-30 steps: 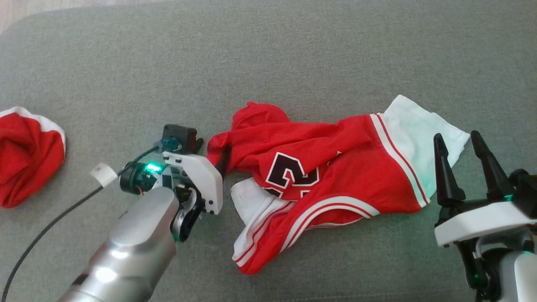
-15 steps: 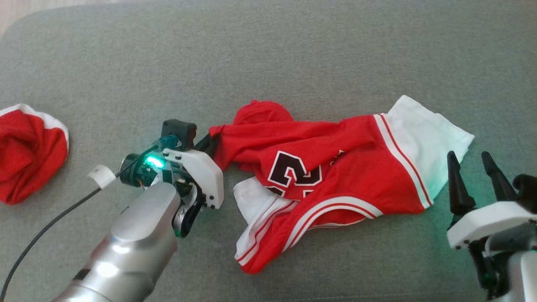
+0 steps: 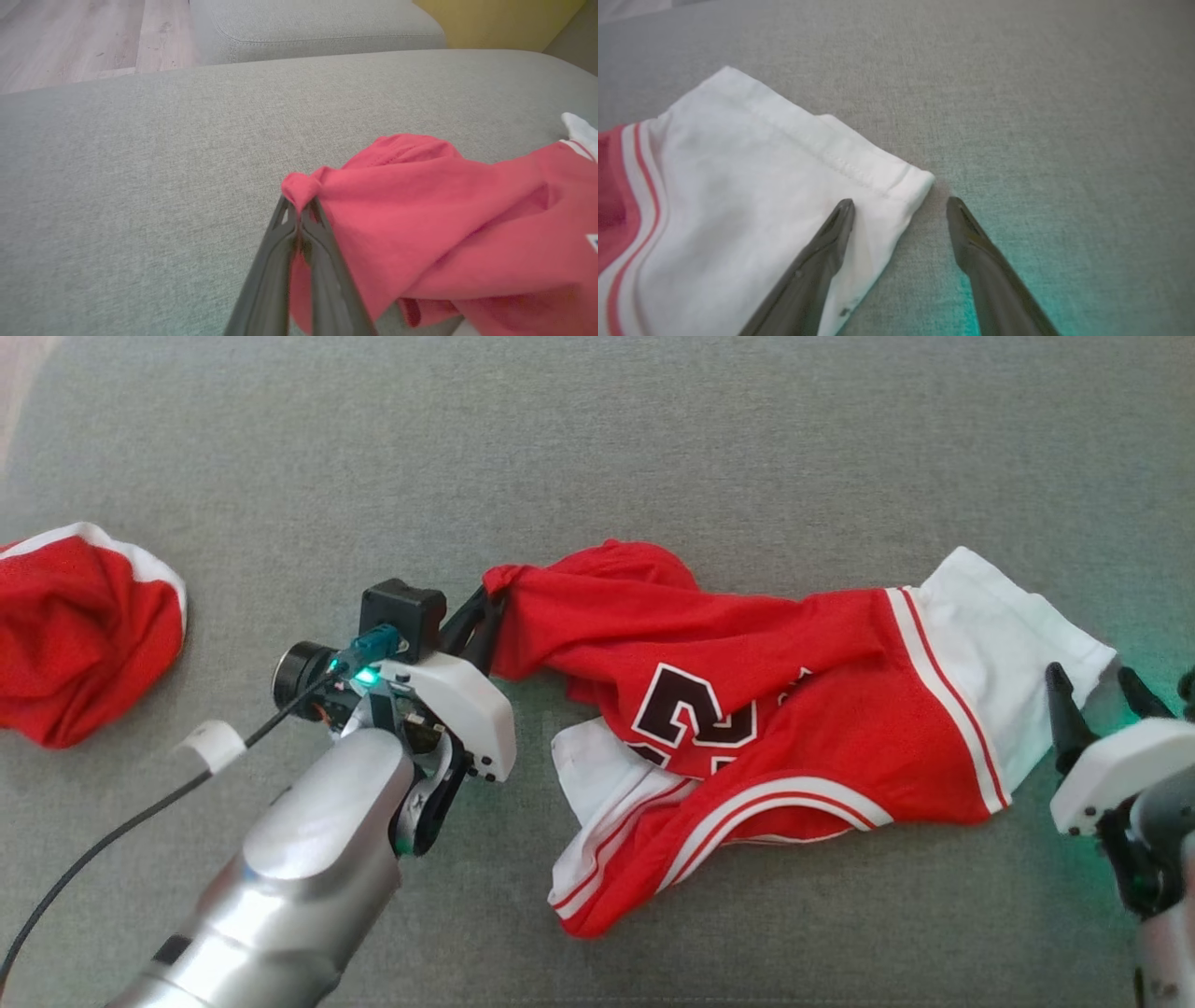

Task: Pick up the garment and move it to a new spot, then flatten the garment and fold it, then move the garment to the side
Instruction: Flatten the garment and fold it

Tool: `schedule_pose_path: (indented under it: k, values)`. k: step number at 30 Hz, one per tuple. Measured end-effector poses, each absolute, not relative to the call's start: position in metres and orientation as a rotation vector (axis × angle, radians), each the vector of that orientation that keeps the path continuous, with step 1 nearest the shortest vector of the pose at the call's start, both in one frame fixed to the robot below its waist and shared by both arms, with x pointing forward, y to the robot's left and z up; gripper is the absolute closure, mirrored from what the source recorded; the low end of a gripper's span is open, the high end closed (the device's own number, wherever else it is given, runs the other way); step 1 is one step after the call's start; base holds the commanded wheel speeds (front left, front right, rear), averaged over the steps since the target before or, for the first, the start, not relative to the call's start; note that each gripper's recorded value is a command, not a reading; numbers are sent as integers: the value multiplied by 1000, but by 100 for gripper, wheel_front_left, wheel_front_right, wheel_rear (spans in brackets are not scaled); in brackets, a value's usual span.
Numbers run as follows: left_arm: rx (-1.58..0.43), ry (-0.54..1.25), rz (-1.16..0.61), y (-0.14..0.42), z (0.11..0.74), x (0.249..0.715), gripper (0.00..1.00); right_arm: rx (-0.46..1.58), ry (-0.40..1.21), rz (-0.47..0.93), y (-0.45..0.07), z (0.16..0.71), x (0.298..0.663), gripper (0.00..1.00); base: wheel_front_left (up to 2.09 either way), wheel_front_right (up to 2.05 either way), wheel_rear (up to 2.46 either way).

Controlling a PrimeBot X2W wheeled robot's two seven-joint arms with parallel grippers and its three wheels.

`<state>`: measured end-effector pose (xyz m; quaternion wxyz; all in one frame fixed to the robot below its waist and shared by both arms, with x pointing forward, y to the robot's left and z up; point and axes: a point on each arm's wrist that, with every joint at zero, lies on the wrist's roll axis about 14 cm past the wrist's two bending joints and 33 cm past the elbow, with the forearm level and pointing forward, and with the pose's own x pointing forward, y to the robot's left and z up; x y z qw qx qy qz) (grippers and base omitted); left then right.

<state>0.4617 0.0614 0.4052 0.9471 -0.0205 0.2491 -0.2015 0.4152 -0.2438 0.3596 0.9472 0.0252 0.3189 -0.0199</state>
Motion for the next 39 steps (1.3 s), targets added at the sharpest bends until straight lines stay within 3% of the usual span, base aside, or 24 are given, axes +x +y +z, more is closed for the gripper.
schedule_pose_path:
  k: [4, 5, 6, 7, 14, 19, 25, 29, 36, 39]
  values:
    - [-49, 478, -403, 64, 413, 462, 100, 47, 729, -11, -241, 351, 420, 0, 0, 0, 0]
    - [-50, 472, -404, 65, 414, 462, 100, 52, 737, -5, -240, 352, 422, 18, 0, 0, 0]
    - [-50, 472, -404, 65, 414, 462, 100, 52, 737, -5, -240, 352, 422, 52, 0, 0, 0]
    - [-50, 469, -403, 66, 415, 461, 100, 66, 749, 3, -238, 351, 422, 100, 0, 0, 0]
    - [-60, 380, -375, 73, 435, 465, 100, 105, 728, 25, -233, 363, 427, 100, 0, 0, 0]
    - [-61, 204, -360, 80, 485, 476, 100, 68, 426, 3, -247, 439, 456, 100, 0, 0, 0]
    - [-55, -50, -353, 90, 574, 472, 100, -57, -28, 2, -254, 591, 468, 100, 0, 0, 0]
    - [-12, -249, -339, 102, 646, 460, 100, -157, -341, -15, -255, 701, 447, 100, 0, 0, 0]
    - [102, -639, -330, 112, 788, 411, 100, -325, -735, -80, -256, 848, 381, 100, 0, 0, 0]
    - [118, -697, -338, 110, 812, 396, 100, -354, -795, -93, -258, 876, 366, 100, 0, 0, 0]
